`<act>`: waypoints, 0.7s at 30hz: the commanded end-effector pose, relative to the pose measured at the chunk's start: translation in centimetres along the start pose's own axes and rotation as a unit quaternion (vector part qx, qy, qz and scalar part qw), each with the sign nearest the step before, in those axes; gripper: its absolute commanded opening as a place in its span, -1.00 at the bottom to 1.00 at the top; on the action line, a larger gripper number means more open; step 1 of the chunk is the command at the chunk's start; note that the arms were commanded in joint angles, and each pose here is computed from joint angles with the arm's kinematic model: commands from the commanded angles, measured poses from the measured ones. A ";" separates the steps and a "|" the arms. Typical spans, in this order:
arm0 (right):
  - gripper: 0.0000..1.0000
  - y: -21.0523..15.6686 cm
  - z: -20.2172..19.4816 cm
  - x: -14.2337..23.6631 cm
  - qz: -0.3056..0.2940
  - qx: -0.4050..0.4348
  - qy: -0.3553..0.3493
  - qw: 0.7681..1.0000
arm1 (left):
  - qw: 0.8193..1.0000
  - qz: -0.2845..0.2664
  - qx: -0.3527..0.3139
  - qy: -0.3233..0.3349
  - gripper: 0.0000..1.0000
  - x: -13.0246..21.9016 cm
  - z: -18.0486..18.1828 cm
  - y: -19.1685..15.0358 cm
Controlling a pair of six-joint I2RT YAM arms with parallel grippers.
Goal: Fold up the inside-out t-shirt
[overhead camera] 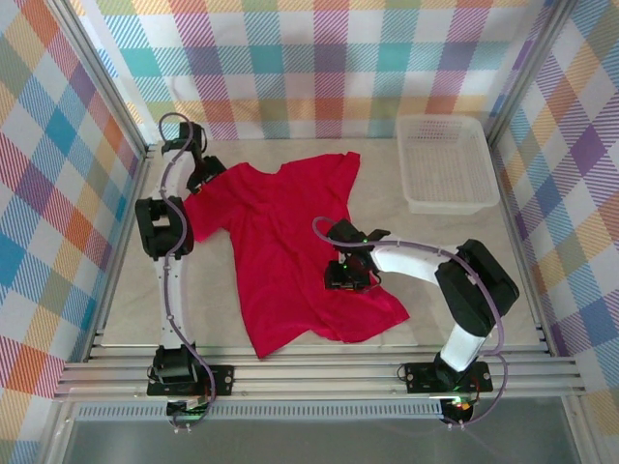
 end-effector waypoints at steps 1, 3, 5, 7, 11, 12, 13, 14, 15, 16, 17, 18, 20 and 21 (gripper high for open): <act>-0.13 4.5 0.4 3.4 -0.062 0.007 -0.022 0.998 | 1.000 0.017 -0.008 0.011 0.52 1.8 0.4 -0.4; -0.05 7.7 1.0 5.3 -0.098 0.019 -0.023 0.995 | 0.999 -0.012 -0.031 0.010 0.53 5.0 -1.1 0.0; -0.01 11.2 0.8 6.5 -0.138 0.017 -0.034 0.990 | 0.997 -0.050 -0.062 0.015 0.55 8.7 -2.8 -0.5; 0.03 15.3 0.1 7.3 -0.183 0.014 -0.057 0.981 | 0.993 -0.080 -0.084 0.004 0.57 12.1 -4.3 -2.3; 0.10 21.7 0.2 6.7 -0.228 0.046 -0.104 0.967 | 0.990 -0.078 -0.098 -0.066 0.58 15.4 -6.4 -9.0; 0.11 23.1 0.4 6.1 -0.232 0.059 -0.119 0.964 | 0.989 -0.070 -0.092 -0.087 0.58 15.6 -6.5 -10.9; 0.12 24.4 0.3 5.4 -0.234 0.071 -0.137 0.960 | 0.988 -0.060 -0.089 -0.108 0.58 15.6 -6.5 -12.8; 0.12 25.4 0.3 4.8 -0.235 0.079 -0.151 0.957 | 0.988 -0.052 -0.080 -0.120 0.58 15.5 -6.3 -14.1; 0.12 26.4 0.3 4.1 -0.235 0.090 -0.165 0.954 | 0.987 -0.044 -0.074 -0.135 0.58 15.4 -6.2 -15.6; 0.12 27.2 0.3 3.4 -0.234 0.100 -0.177 0.951 | 0.987 -0.031 -0.074 -0.141 0.58 15.0 -5.8 -16.9; 0.12 27.8 0.2 2.9 -0.233 0.106 -0.188 0.948 | 0.987 -0.022 -0.074 -0.138 0.57 14.7 -5.4 -17.9; 0.13 28.5 0.2 2.5 -0.233 0.113 -0.195 0.946 | 0.988 -0.011 -0.077 -0.134 0.57 14.4 -4.9 -18.8; 0.13 29.4 0.1 1.6 -0.236 0.122 -0.205 0.942 | 0.989 0.005 -0.084 -0.120 0.57 13.9 -4.0 -20.2; 0.13 29.9 0.1 1.3 -0.239 0.123 -0.207 0.941 | 0.989 0.011 -0.087 -0.117 0.57 13.7 -3.6 -20.9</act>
Point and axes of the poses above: each hand's point on the last joint's axis, 136 mm out from that joint toward the fingers, its own x axis back along the fingers, its own z axis along the line the jaws close on, y = z × x, the point moved 2 cm from there along x, back along the fingers, and after that the axes turned 2 degrees about -x, right-handed, at the moved point
